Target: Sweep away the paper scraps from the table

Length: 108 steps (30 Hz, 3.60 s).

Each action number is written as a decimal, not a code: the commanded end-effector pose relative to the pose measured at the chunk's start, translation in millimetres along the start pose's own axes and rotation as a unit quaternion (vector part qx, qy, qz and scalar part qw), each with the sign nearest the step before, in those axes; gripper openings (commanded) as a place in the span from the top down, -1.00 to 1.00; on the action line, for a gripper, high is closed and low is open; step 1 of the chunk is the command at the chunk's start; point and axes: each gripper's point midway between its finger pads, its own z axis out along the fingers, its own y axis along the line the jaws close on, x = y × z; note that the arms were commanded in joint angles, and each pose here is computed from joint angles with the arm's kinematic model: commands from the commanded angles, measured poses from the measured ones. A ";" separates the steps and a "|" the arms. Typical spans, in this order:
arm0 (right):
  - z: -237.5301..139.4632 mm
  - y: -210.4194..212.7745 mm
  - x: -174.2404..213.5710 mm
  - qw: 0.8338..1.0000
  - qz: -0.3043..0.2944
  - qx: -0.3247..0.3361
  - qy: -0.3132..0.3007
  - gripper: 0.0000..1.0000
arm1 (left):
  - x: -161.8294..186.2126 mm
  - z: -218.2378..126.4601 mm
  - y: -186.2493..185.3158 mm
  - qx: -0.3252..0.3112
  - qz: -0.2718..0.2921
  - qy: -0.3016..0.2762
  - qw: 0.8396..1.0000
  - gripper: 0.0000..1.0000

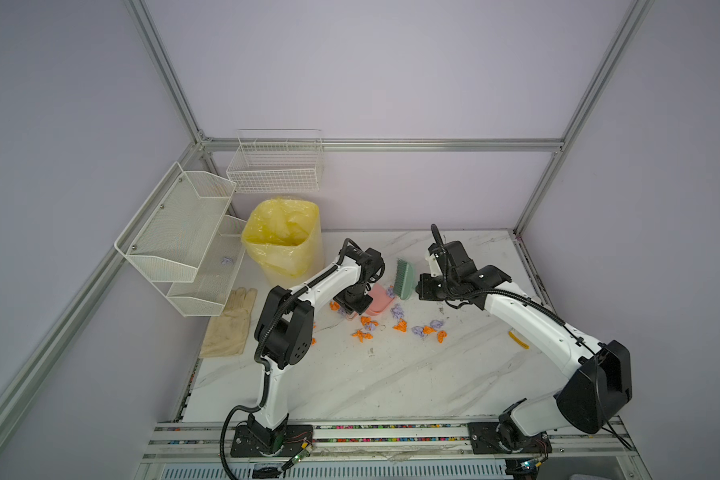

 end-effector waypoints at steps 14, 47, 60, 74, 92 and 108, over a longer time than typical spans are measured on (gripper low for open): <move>-4.5 -36.7 46.7 0.997 -0.016 0.060 0.048 1.00 | 25.7 -16.2 19.5 -0.033 -0.003 0.000 0.999 1.00; 36.1 26.7 12.9 1.000 -0.020 -0.014 0.005 1.00 | 53.0 -12.6 19.7 -0.034 -0.006 0.006 0.999 1.00; 33.3 3.1 -38.2 0.998 -0.020 0.039 -0.048 1.00 | 53.8 -9.6 19.1 -0.033 -0.005 0.015 0.999 1.00; 40.1 -31.0 -39.1 0.989 -0.097 0.108 -0.021 1.00 | 39.3 -5.1 8.9 -0.002 -0.008 0.026 1.000 1.00; 50.7 31.7 6.2 0.986 -0.164 -0.026 0.030 1.00 | 16.4 1.8 -0.7 0.027 -0.005 0.035 0.999 1.00; 49.7 14.6 -53.1 0.981 -0.175 0.073 -0.039 1.00 | 17.6 -1.0 1.6 0.043 -0.017 0.034 0.998 1.00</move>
